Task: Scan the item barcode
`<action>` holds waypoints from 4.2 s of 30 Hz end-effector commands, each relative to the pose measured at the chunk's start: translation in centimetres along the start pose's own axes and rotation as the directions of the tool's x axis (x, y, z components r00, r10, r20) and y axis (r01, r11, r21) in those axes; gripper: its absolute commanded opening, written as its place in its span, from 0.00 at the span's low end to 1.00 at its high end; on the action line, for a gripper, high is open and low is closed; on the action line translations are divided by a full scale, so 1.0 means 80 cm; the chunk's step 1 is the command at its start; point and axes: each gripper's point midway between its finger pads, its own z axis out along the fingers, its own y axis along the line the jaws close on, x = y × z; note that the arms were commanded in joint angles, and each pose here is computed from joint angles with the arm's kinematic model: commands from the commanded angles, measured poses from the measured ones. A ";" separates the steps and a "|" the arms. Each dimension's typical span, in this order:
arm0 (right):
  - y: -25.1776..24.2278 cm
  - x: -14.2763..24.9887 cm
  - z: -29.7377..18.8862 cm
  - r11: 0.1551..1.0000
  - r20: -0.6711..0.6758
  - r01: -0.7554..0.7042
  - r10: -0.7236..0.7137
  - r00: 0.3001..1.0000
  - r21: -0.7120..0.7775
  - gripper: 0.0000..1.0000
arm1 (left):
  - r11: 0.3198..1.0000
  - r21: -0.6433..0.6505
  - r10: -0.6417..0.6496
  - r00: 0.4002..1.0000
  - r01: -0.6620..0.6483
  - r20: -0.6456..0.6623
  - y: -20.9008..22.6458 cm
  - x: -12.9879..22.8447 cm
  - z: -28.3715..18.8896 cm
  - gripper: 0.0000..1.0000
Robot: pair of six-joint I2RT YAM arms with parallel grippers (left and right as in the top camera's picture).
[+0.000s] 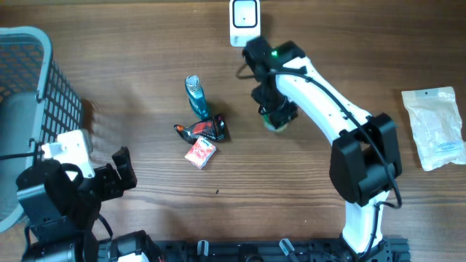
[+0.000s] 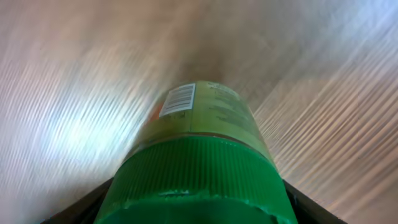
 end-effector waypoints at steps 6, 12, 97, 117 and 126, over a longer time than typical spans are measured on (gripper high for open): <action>0.020 0.026 0.085 0.876 -0.140 -0.477 0.465 0.874 -0.072 0.88 | 0.998 0.048 0.029 1.000 -0.029 -0.002 -0.015 0.001 0.000 1.00; 0.054 0.043 0.066 0.892 -0.256 -0.427 0.382 0.888 -0.149 1.00 | 0.998 0.048 0.029 1.000 -0.029 -0.002 -0.015 0.001 0.000 1.00; 0.004 0.007 -0.021 0.984 -0.061 0.063 -0.075 0.995 -0.167 1.00 | 0.998 0.048 0.029 1.000 -0.029 -0.001 -0.015 0.001 0.000 1.00; -0.001 -0.006 0.012 0.322 0.021 0.922 -0.942 0.334 -0.216 1.00 | 0.998 0.048 0.029 1.000 -0.029 -0.002 -0.015 0.001 0.000 1.00; -0.002 0.024 0.040 0.248 -0.016 0.943 -0.968 0.251 -0.221 1.00 | 0.998 0.048 0.029 1.000 -0.029 -0.002 -0.015 0.001 0.000 1.00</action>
